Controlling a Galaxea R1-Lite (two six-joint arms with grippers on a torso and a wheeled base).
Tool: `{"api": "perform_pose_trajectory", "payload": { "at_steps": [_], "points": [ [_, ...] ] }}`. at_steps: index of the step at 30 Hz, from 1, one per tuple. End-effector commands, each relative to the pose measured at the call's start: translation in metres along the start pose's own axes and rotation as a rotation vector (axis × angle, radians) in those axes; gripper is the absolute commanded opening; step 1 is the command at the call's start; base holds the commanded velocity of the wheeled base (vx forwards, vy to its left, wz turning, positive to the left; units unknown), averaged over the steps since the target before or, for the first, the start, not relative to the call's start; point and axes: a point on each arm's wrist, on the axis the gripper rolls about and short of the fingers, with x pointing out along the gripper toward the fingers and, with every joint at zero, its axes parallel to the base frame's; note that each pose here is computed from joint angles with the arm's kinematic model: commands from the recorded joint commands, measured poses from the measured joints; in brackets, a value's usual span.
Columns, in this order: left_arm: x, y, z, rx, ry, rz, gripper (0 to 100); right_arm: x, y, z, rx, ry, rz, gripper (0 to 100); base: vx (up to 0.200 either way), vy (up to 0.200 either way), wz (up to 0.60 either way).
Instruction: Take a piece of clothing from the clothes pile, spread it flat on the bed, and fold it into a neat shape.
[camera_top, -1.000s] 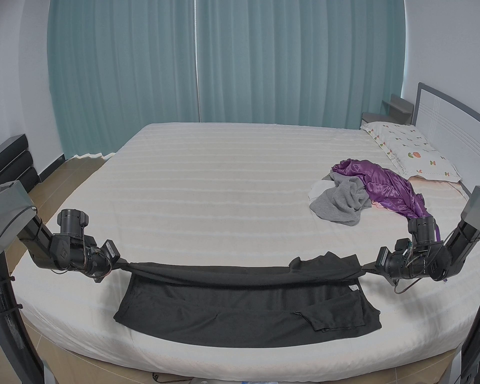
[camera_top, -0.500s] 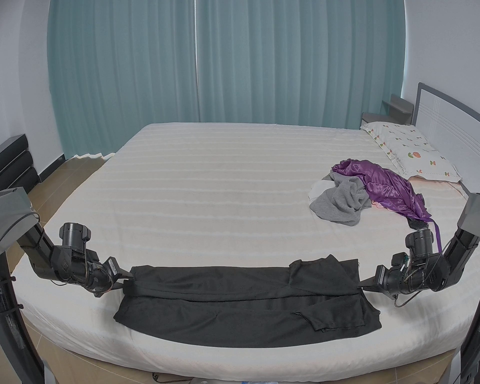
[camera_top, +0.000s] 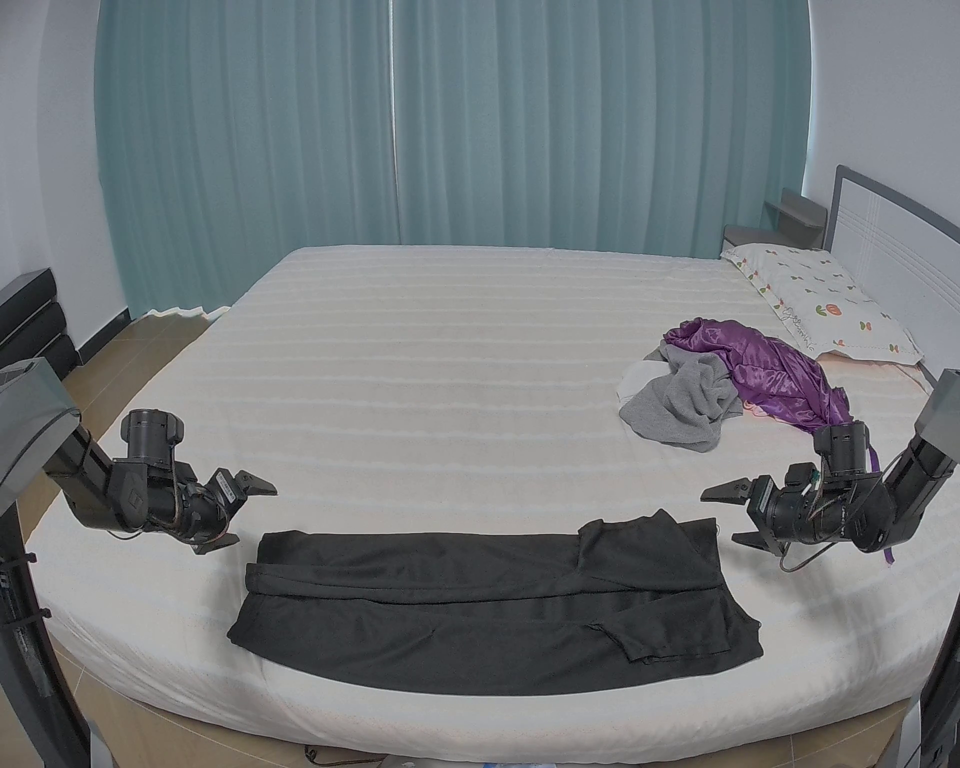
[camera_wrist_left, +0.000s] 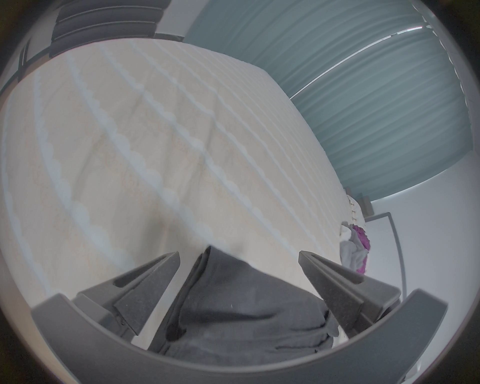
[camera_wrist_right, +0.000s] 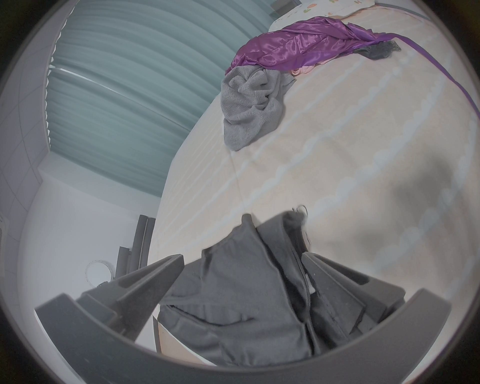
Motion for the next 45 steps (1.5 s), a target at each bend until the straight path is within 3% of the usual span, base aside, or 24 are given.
{"api": "perform_pose_trajectory", "payload": {
  "at_steps": [1, 4, 10, 11, 20, 28, 36, 45],
  "points": [
    [0.036, -0.002, -0.005, 0.019, 0.007, 0.052, 100, 0.028, -0.013, 0.003, 0.032, 0.023, -0.014, 100, 0.000, 0.000, 0.00],
    [0.046, -0.001, -0.013, 0.042, 0.001, 0.101, 100, 0.037, -0.019, 0.003, 0.041, 0.035, -0.024, 100, 0.000, 0.000, 0.00],
    [0.048, -0.002, -0.016, 0.065, 0.006, 0.109, 100, 0.045, -0.025, 0.004, 0.067, 0.026, -0.025, 100, 0.000, 0.000, 0.00],
    [0.048, -0.001, -0.017, 0.068, 0.009, 0.111, 0, 0.046, -0.025, 0.005, 0.063, 0.017, -0.019, 100, 0.000, 0.000, 0.00],
    [0.044, 0.002, -0.013, 0.045, -0.032, 0.150, 0, 0.045, -0.026, 0.003, 0.064, 0.015, -0.019, 100, 0.000, 0.000, 0.00],
    [0.049, 0.005, -0.004, -0.021, -0.143, 0.131, 0, 0.045, -0.026, 0.004, 0.074, 0.012, -0.019, 100, 0.000, 0.000, 0.00],
    [0.051, 0.005, -0.004, -0.028, -0.150, 0.123, 0, 0.051, -0.029, 0.006, 0.074, -0.031, -0.064, 100, 0.000, 0.000, 0.00],
    [0.054, 0.007, -0.005, -0.028, -0.146, 0.127, 0, 0.065, -0.026, 0.003, 0.078, -0.086, -0.039, 100, 0.000, 0.000, 0.00]
  ]
}}
